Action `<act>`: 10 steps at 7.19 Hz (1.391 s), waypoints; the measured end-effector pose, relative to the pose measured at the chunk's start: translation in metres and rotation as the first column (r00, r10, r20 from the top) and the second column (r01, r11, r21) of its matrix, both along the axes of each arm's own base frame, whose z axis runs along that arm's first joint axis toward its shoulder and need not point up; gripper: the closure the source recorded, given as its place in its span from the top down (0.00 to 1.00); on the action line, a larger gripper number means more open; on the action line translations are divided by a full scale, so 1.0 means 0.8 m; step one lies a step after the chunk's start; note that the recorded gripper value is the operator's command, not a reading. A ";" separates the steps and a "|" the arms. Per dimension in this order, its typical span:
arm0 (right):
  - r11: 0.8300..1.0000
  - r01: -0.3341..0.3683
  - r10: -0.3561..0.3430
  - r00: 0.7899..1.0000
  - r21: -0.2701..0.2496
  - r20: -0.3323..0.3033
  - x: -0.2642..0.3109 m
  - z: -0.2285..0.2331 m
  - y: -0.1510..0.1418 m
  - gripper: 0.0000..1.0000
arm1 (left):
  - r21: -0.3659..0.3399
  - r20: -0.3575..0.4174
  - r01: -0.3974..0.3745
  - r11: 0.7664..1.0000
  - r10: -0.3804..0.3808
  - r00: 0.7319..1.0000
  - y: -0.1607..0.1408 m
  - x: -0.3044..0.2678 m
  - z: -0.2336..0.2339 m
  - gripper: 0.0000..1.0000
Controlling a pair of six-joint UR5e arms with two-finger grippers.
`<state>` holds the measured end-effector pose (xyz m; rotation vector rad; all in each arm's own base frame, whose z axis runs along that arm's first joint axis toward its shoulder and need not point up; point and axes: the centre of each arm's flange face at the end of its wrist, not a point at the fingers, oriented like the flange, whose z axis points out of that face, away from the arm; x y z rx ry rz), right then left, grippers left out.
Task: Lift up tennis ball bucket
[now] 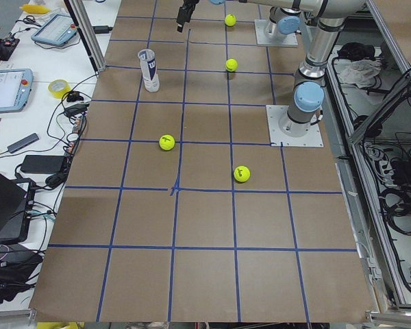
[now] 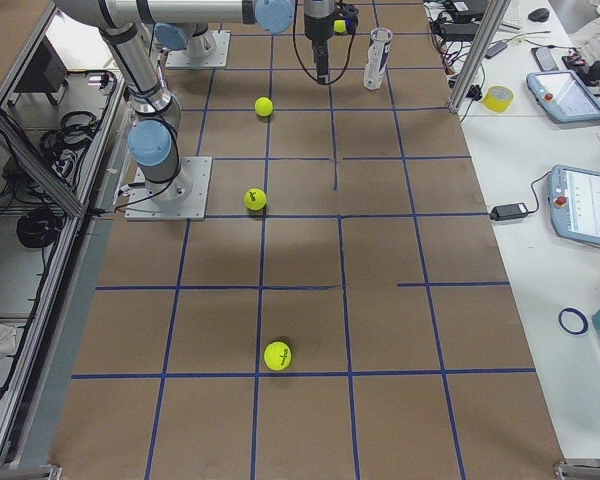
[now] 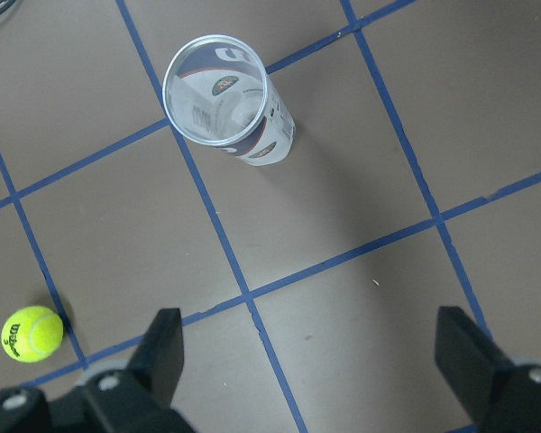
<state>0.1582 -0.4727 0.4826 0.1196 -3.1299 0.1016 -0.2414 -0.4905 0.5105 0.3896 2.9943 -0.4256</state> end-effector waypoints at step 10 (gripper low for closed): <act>1.000 -0.001 0.001 1.000 -0.001 -0.004 0.000 0.001 0.001 1.00 | 0.164 -0.092 -0.253 0.954 0.270 0.959 0.029 0.081 0.048 1.00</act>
